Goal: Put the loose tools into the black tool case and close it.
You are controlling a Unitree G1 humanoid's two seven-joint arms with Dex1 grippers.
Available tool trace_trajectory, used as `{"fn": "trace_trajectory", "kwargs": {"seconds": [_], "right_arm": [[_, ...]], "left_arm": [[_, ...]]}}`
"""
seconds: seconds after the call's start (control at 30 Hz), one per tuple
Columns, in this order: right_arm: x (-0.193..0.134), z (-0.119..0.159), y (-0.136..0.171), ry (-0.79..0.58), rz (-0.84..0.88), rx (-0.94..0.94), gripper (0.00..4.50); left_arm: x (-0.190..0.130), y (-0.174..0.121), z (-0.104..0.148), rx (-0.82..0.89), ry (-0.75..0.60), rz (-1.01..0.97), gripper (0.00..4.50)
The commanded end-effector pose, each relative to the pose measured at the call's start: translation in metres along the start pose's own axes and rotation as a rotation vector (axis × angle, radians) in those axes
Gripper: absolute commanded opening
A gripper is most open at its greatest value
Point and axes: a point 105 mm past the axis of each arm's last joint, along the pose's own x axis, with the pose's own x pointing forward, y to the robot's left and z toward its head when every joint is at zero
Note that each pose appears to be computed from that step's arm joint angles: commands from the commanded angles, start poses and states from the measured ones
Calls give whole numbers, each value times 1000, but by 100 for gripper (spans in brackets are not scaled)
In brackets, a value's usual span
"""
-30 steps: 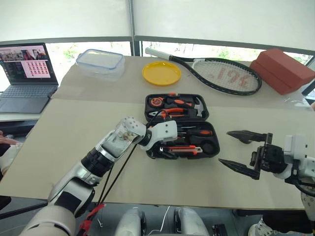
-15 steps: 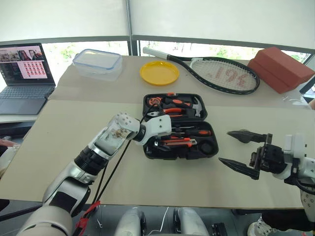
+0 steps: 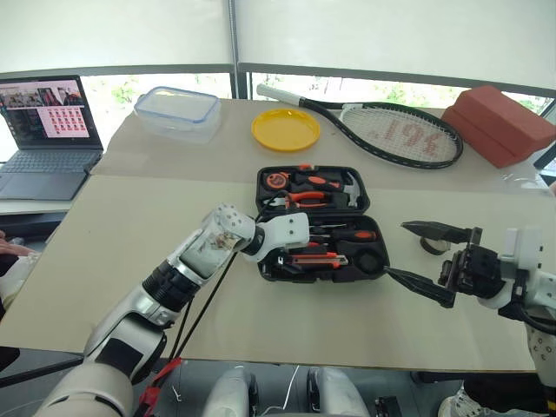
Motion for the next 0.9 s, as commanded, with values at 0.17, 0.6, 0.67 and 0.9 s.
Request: {"fn": "trace_trajectory", "kwargs": {"seconds": [0.17,0.6,0.67,0.9], "right_arm": [[5,12,0,-34,1,-29,450],[8,10,0,-42,-8,-16,450],[8,9,0,-41,-12,-13,450],[7,6,-1,-38,-31,-8,450]], "left_arm": [[8,1,3,-23,-58,2,288],[-49,24,46,13,-501,120,352],[-49,19,35,67,-478,127,277],[-27,4,0,136,-400,134,16]]}}
